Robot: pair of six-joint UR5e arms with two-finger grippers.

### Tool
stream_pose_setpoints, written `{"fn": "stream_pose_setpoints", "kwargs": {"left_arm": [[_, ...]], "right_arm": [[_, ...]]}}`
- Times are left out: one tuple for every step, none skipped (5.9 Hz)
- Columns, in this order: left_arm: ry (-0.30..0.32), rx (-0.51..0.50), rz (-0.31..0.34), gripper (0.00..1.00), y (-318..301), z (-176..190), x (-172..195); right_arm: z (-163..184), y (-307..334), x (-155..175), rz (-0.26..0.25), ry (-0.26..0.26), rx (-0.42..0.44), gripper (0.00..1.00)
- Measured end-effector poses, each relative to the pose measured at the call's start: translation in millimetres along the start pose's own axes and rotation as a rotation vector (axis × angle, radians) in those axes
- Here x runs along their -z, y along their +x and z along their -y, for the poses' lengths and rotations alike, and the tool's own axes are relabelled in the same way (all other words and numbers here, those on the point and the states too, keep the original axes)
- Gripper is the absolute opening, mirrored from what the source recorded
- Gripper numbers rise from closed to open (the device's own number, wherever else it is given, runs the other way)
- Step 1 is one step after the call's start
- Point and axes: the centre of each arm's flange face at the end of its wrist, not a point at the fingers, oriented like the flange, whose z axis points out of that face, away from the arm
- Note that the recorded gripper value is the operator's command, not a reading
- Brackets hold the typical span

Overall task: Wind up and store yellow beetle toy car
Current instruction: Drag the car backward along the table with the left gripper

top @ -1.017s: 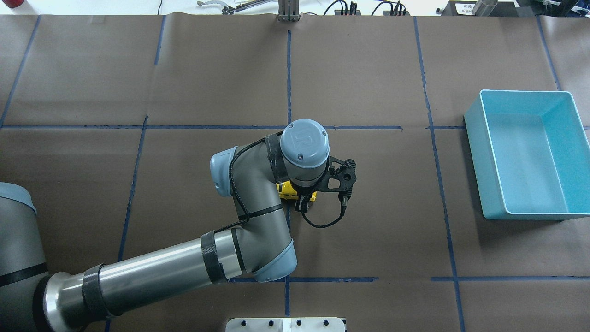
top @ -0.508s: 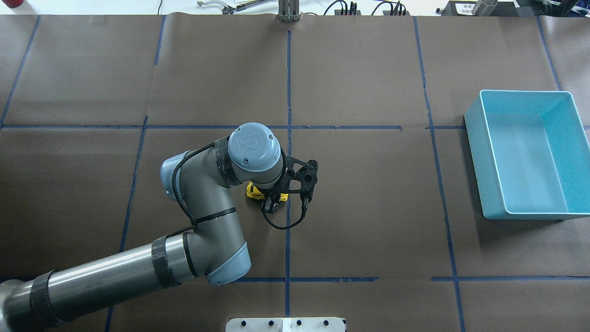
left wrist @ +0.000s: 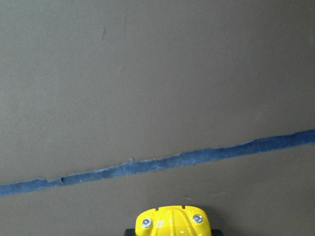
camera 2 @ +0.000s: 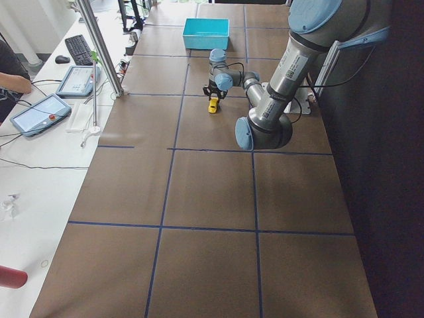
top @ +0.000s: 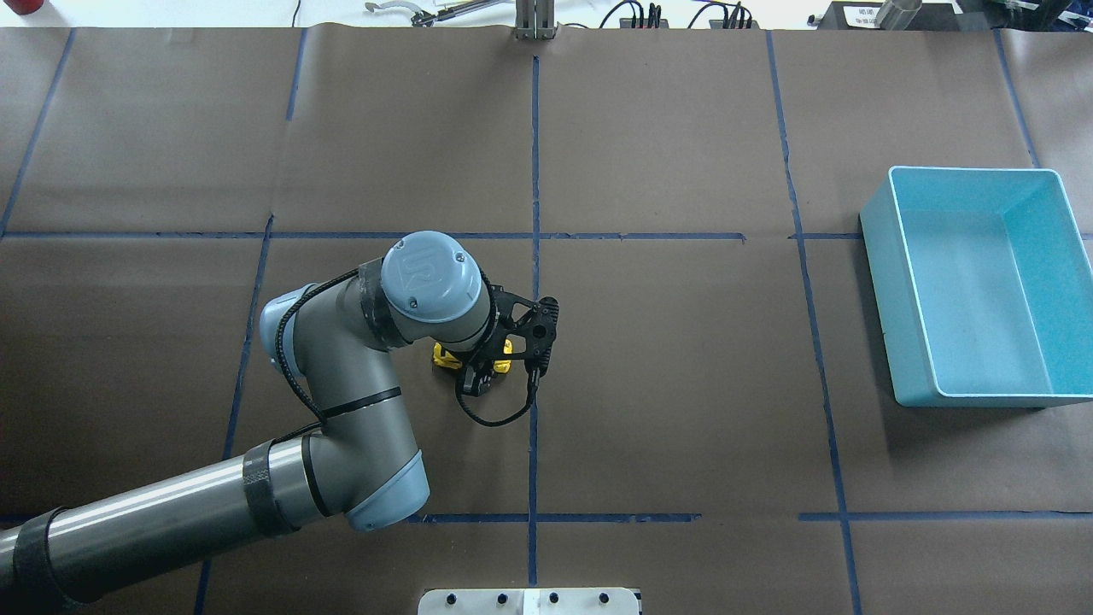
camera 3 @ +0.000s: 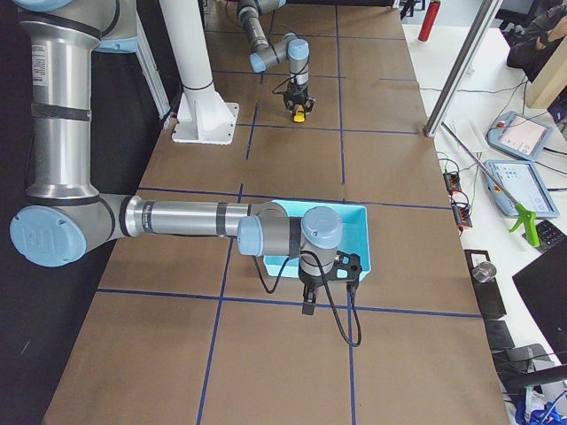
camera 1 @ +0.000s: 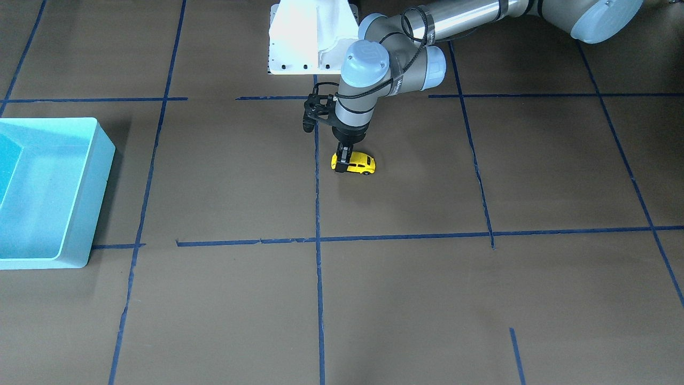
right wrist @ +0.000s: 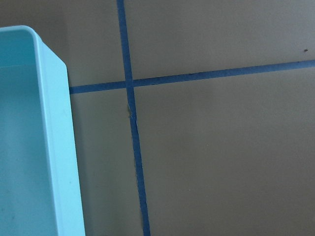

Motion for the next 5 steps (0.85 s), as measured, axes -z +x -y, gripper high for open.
{"fn": "stream_pose_setpoints", "kwargs": {"left_arm": [[0.003, -0.001, 0.003, 0.3, 6, -12, 2], [-0.001, 0.002, 0.004, 0.57, 9, -25, 3], [-0.003, 0.008, 0.001, 1.0, 12, -39, 3], [0.003, 0.01, -0.004, 1.0, 12, -50, 3], [0.015, 0.019, 0.003, 1.0, 2, -60, 10]], "right_arm": [[0, 0, 0, 0.0, 0.0, 0.001, 1.0], [0, -1, 0, 0.0, 0.0, 0.002, 1.0], [0, -2, -1, 0.0, -0.002, 0.005, 1.0], [1, -4, -3, 0.0, -0.005, 0.01, 1.0], [1, -7, -4, 0.001, -0.008, 0.014, 1.0]]}}
